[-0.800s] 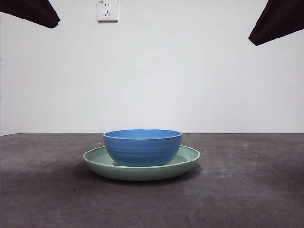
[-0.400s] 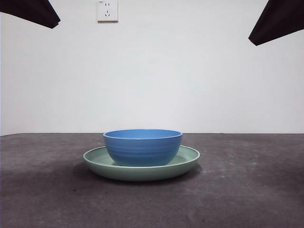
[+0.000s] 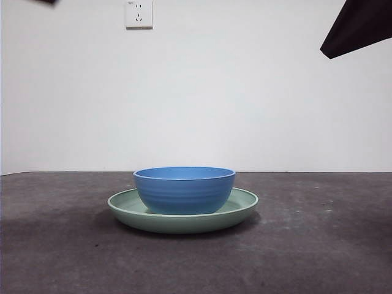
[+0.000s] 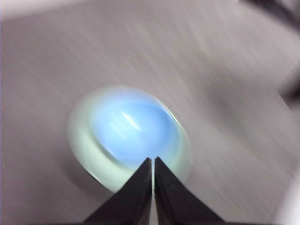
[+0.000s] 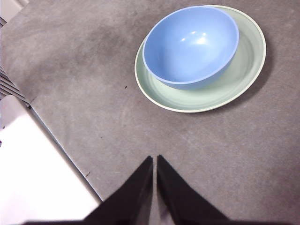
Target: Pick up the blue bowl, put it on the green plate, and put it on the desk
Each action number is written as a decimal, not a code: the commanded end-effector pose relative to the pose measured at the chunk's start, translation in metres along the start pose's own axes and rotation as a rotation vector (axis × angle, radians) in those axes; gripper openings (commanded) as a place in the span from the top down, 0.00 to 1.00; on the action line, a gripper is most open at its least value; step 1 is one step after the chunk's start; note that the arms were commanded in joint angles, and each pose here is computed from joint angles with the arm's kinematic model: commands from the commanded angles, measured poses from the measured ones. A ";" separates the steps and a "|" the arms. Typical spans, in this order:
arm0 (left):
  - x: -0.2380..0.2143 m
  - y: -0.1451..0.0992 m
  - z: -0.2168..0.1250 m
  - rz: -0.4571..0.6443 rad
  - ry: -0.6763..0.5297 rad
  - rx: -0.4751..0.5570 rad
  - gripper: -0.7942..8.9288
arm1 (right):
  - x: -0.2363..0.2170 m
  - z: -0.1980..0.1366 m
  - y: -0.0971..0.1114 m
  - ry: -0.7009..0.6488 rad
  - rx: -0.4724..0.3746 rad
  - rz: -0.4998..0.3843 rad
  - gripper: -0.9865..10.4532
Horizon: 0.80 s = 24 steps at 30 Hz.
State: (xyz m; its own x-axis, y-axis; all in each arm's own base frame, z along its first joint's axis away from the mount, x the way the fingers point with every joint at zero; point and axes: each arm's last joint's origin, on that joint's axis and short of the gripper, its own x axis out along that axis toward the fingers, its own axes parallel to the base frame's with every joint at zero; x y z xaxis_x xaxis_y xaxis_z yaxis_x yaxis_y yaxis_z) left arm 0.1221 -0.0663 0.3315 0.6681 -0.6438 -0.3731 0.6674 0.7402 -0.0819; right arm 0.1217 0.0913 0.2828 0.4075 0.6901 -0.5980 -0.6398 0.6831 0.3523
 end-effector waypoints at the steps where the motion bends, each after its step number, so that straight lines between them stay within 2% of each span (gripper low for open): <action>1: -0.018 0.008 0.008 0.166 -0.193 0.065 0.91 | 0.000 0.003 0.002 -0.012 -0.001 0.008 0.91; 5: -0.042 0.016 -0.003 0.401 -0.401 0.093 0.91 | 0.000 0.004 0.002 -0.017 -0.003 0.009 0.91; 8: -0.048 0.020 -0.023 0.545 -0.470 0.094 0.91 | 0.000 0.004 0.002 -0.017 -0.003 0.010 0.91; 11: -0.045 0.023 -0.049 0.639 -0.479 0.091 0.91 | 0.000 0.004 0.002 -0.017 -0.003 0.009 0.91; 18: -0.025 0.030 -0.110 0.679 -0.419 0.059 0.91 | 0.000 0.004 0.002 -0.017 -0.003 0.009 0.91; 24: -0.009 0.035 -0.145 0.675 -0.376 0.029 0.91 | 0.000 0.004 0.002 -0.017 -0.003 0.009 0.91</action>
State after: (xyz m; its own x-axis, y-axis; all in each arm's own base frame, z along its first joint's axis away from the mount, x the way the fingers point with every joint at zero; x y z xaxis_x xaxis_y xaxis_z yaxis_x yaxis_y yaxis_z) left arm 0.0915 -0.0068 0.1992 0.9960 -0.0888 -0.0055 0.0889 0.9925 0.0835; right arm 0.1222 0.0916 0.2836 0.4125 0.6933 -0.5909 -0.6429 0.6811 0.3504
